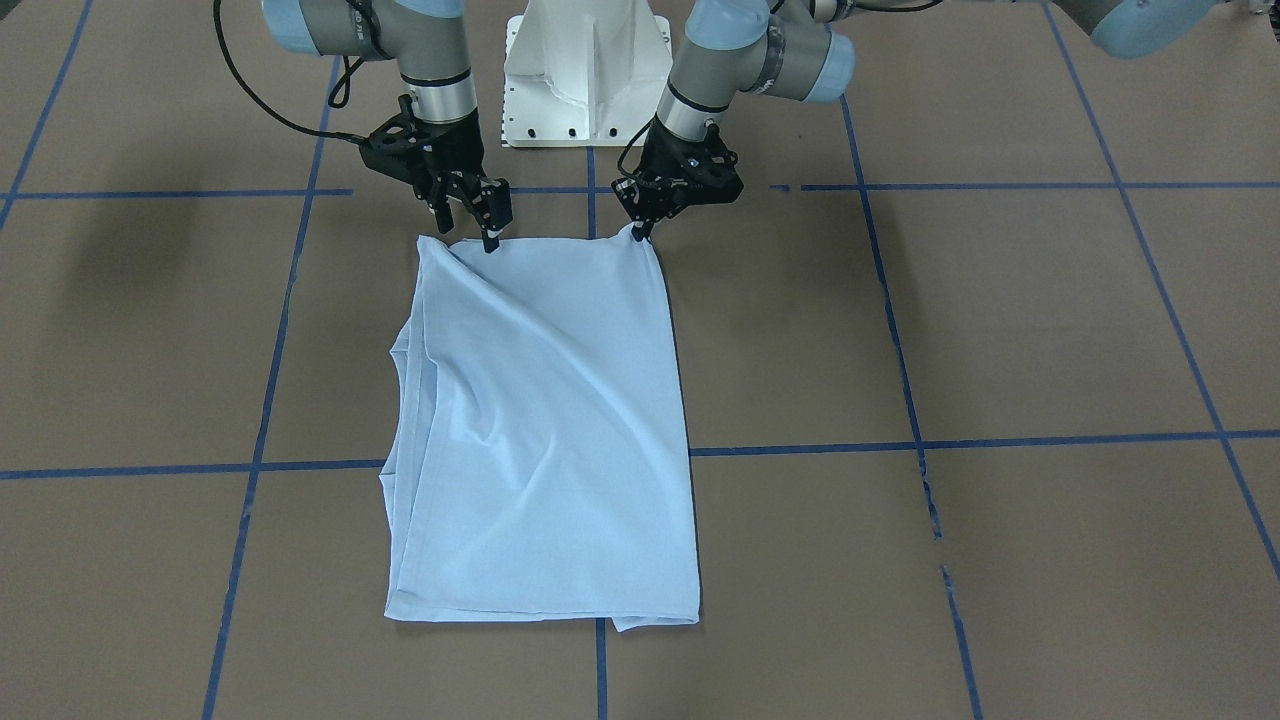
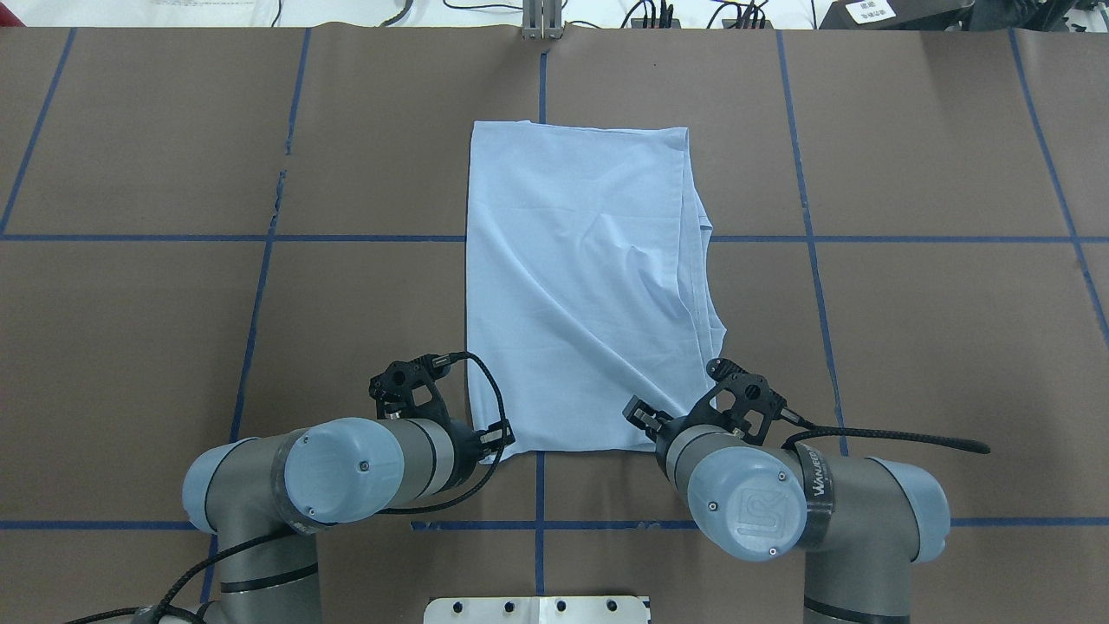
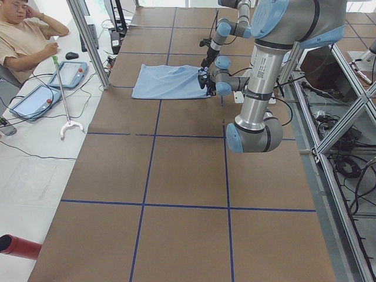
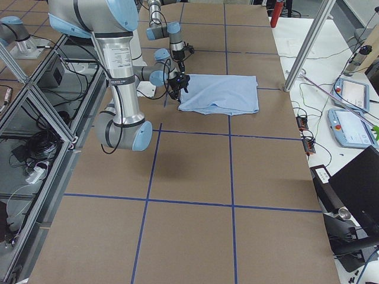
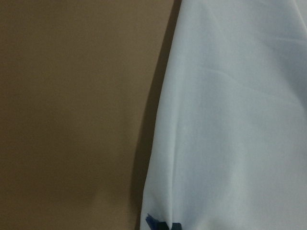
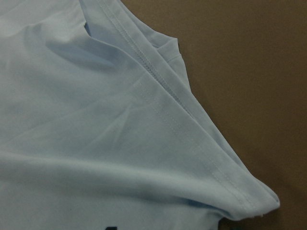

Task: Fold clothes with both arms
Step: 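Grasp the near edge corners with both grippers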

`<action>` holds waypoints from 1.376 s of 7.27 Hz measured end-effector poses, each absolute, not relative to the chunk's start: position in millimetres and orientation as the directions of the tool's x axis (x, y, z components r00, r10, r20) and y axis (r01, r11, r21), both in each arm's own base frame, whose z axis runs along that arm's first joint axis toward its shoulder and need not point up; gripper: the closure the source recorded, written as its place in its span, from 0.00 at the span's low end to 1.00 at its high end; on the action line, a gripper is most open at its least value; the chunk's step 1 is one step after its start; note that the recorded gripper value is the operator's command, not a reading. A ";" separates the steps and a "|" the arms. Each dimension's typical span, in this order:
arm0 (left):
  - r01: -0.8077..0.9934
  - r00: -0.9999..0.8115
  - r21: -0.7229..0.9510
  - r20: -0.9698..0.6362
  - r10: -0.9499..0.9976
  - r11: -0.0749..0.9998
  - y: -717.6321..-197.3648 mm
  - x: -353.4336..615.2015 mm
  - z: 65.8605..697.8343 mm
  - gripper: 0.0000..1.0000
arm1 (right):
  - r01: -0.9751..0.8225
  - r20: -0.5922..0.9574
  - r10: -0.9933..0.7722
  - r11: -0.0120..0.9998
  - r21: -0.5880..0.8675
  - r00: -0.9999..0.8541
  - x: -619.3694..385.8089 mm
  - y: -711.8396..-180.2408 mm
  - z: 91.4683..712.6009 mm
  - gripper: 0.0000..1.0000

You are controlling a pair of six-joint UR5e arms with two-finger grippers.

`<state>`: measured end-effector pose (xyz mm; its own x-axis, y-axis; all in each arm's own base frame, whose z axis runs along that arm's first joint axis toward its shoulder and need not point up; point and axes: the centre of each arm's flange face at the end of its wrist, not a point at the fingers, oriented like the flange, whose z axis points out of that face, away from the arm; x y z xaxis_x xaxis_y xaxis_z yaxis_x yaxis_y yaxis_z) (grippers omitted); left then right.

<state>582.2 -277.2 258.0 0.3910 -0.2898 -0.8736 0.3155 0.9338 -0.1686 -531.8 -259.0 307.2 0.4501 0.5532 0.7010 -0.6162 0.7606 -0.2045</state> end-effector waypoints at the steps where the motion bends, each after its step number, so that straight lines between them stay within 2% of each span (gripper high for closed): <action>1: 0.315 0.391 -0.169 -0.874 -0.290 0.934 -277.2 582.0 258.2 1.00 | -0.617 0.693 0.556 0.761 -0.201 0.459 -537.3 -255.0 312.3 0.18; 10: 0.314 0.388 -0.170 -0.875 -0.289 0.934 -276.9 581.5 257.6 1.00 | -0.662 0.702 0.561 0.730 -0.171 0.438 -553.9 -275.0 307.9 0.24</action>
